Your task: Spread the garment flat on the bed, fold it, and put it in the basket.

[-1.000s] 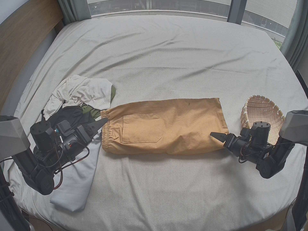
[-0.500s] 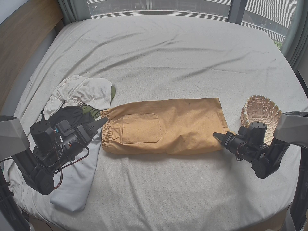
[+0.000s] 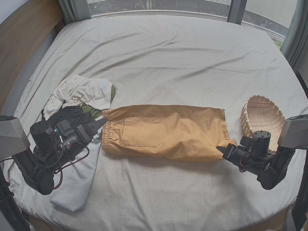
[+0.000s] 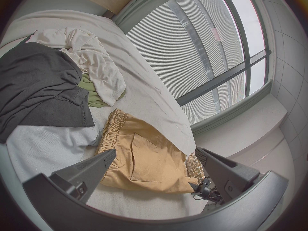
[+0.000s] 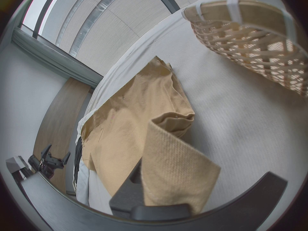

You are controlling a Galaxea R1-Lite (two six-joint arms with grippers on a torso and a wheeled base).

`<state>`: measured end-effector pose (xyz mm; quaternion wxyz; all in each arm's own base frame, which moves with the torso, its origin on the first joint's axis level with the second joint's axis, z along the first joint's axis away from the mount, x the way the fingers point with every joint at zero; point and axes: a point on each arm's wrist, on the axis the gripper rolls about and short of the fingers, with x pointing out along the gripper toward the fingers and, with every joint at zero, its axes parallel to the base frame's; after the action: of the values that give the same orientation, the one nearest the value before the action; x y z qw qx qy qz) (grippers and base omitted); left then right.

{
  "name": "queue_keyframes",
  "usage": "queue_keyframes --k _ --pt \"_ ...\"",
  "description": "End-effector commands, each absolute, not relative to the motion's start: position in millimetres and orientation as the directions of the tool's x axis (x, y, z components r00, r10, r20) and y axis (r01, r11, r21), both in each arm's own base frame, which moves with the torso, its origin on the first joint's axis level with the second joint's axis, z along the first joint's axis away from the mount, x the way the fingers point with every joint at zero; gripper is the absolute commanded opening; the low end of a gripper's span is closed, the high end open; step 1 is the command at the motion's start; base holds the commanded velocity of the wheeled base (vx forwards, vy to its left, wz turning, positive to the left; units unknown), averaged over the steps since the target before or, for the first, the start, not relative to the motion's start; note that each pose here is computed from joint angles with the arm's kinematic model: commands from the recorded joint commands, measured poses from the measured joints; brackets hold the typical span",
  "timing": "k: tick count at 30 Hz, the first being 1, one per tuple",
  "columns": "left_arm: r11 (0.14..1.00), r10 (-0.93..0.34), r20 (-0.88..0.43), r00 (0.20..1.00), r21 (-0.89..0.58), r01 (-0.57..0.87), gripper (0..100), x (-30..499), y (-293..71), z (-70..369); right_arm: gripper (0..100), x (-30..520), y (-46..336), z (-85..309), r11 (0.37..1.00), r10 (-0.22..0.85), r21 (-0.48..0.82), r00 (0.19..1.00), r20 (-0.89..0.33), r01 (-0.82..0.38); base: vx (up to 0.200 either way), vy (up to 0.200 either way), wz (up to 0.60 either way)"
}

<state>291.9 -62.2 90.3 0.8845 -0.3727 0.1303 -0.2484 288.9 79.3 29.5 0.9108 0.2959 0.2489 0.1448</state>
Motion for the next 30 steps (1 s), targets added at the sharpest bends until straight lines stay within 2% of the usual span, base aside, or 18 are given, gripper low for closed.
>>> queue_keyframes --k 1,8,24,25,30 --pt "0.599 -0.539 -0.054 0.841 -0.727 0.337 100 293 -63 88 0 262 69 45 0.798 0.401 0.590 0.839 -0.368 -0.123 0.000 0.000 0.00" --pt "0.602 -0.540 -0.079 0.838 -0.733 0.318 100 294 -63 80 0 238 52 46 0.820 0.362 0.567 0.837 -0.410 -0.077 0.000 0.000 0.00" --pt "0.610 -0.555 -0.170 0.814 -0.749 0.260 100 298 -71 50 0 227 52 43 0.828 0.368 0.557 0.817 -0.444 -0.071 0.000 0.000 0.00" --pt "0.611 -0.555 -0.174 0.814 -0.749 0.256 100 298 -71 49 100 226 52 42 0.829 0.370 0.555 0.815 -0.446 -0.073 0.000 0.000 0.00" --pt "0.609 -0.562 -0.179 0.807 -0.750 0.257 100 298 -74 47 100 218 52 41 0.831 0.372 0.552 0.804 -0.464 -0.066 0.000 0.000 0.00"
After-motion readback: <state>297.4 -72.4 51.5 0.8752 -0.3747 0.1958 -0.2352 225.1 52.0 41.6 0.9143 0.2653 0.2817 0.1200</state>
